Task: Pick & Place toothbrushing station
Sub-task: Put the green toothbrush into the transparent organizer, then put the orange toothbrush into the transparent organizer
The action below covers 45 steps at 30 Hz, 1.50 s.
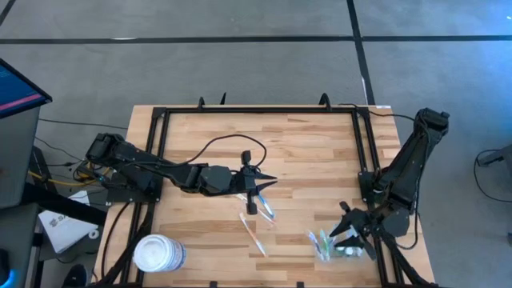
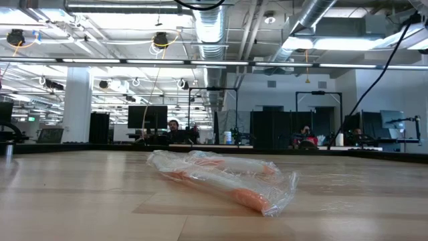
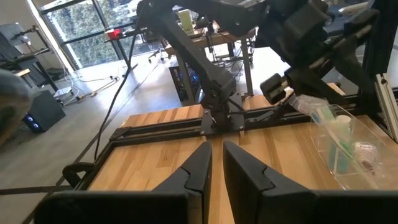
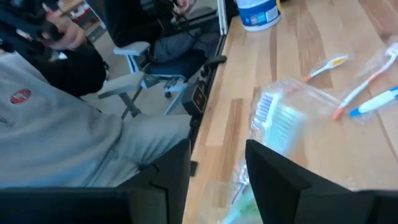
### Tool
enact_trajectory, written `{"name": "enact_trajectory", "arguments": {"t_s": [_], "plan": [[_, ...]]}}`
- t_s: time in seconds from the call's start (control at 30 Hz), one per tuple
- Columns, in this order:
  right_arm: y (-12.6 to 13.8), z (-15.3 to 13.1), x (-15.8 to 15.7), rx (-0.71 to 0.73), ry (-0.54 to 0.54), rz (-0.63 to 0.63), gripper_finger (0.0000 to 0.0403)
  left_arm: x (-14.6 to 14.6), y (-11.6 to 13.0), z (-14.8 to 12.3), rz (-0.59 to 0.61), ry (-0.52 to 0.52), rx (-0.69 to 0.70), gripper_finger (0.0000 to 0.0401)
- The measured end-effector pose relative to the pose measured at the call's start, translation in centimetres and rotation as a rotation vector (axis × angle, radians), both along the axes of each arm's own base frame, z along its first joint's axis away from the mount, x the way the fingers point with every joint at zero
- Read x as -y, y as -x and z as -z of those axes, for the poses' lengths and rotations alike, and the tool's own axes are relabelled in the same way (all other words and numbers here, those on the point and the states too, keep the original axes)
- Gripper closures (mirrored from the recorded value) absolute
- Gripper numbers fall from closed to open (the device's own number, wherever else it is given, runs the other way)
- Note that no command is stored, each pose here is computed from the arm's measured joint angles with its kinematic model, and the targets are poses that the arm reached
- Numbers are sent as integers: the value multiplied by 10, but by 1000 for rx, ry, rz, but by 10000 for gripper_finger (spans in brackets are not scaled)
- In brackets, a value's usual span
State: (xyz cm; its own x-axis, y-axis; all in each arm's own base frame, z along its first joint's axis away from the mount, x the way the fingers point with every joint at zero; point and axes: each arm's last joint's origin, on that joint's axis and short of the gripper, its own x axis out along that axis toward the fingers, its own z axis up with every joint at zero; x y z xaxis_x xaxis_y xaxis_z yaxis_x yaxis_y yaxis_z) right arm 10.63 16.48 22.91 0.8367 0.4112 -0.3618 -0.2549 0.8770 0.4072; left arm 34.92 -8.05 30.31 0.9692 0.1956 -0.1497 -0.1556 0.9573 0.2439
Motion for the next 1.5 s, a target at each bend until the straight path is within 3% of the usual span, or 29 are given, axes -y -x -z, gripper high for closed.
{"name": "enact_trajectory", "arguments": {"t_s": [0.63, 0.93, 1.3, 1.5], "plan": [[6, -33, 20, 241, 29, -4, 291, -3, 0, 5, -12, 10, -43, 368], [-3, -38, 32, 279, 60, 70, 291, -22, 5, 29, -72, 163, -274, 368], [-12, -43, 47, 304, 66, 84, 291, -23, 20, 51, -52, 249, -548, 368], [-19, -44, 53, 300, 65, 95, 291, -24, 33, 81, -67, 278, -655, 368]]}}
